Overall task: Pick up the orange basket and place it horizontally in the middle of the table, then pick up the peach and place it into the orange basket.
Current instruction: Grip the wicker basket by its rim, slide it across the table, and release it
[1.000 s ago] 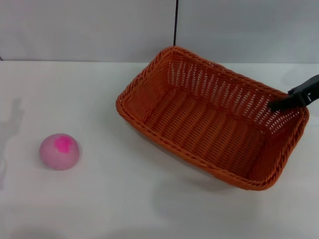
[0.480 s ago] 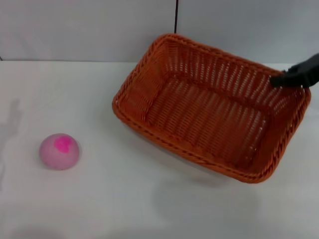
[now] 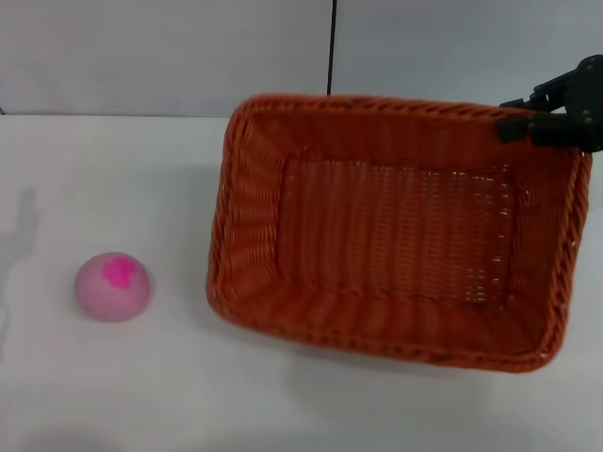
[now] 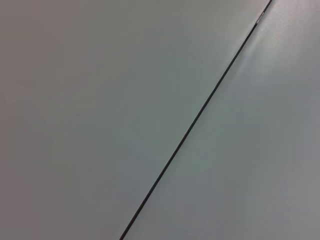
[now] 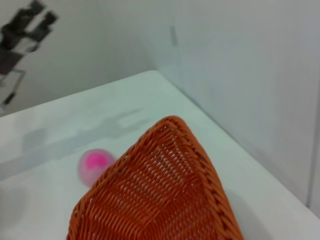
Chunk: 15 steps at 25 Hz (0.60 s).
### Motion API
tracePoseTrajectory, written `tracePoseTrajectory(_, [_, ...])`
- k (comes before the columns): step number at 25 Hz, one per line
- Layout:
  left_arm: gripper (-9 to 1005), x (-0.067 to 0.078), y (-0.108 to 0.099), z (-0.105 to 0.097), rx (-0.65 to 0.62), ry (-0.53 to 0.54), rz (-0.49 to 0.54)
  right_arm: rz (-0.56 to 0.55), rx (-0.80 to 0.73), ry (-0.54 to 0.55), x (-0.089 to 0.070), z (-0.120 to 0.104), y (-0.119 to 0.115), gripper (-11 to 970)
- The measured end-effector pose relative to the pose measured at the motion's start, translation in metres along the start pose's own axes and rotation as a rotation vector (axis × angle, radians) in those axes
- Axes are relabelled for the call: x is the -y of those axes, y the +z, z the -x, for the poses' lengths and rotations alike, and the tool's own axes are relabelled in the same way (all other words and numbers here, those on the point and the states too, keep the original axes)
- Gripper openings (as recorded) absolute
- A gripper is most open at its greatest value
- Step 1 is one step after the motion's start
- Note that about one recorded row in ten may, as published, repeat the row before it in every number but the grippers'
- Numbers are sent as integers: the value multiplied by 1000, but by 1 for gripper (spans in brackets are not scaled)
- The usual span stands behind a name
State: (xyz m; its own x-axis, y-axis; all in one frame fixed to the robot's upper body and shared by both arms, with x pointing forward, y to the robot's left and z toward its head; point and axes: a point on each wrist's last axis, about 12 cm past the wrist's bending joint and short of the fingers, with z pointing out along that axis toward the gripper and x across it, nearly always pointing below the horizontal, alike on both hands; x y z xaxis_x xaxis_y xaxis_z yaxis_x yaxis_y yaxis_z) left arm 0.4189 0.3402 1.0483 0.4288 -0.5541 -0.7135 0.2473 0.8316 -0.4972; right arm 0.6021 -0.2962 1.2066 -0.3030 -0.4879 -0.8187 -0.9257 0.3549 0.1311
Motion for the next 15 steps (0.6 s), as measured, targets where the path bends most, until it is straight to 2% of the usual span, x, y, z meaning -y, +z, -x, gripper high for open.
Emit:
tracePoseTrajectory(4, [745,0,1,0,0,-1,-2,71,-18,-75,-6,5,7,184])
tracePoseTrajectory(15, [744,1,5,-2,2,-5,-11,172,-36,-65,-6,0,29,200])
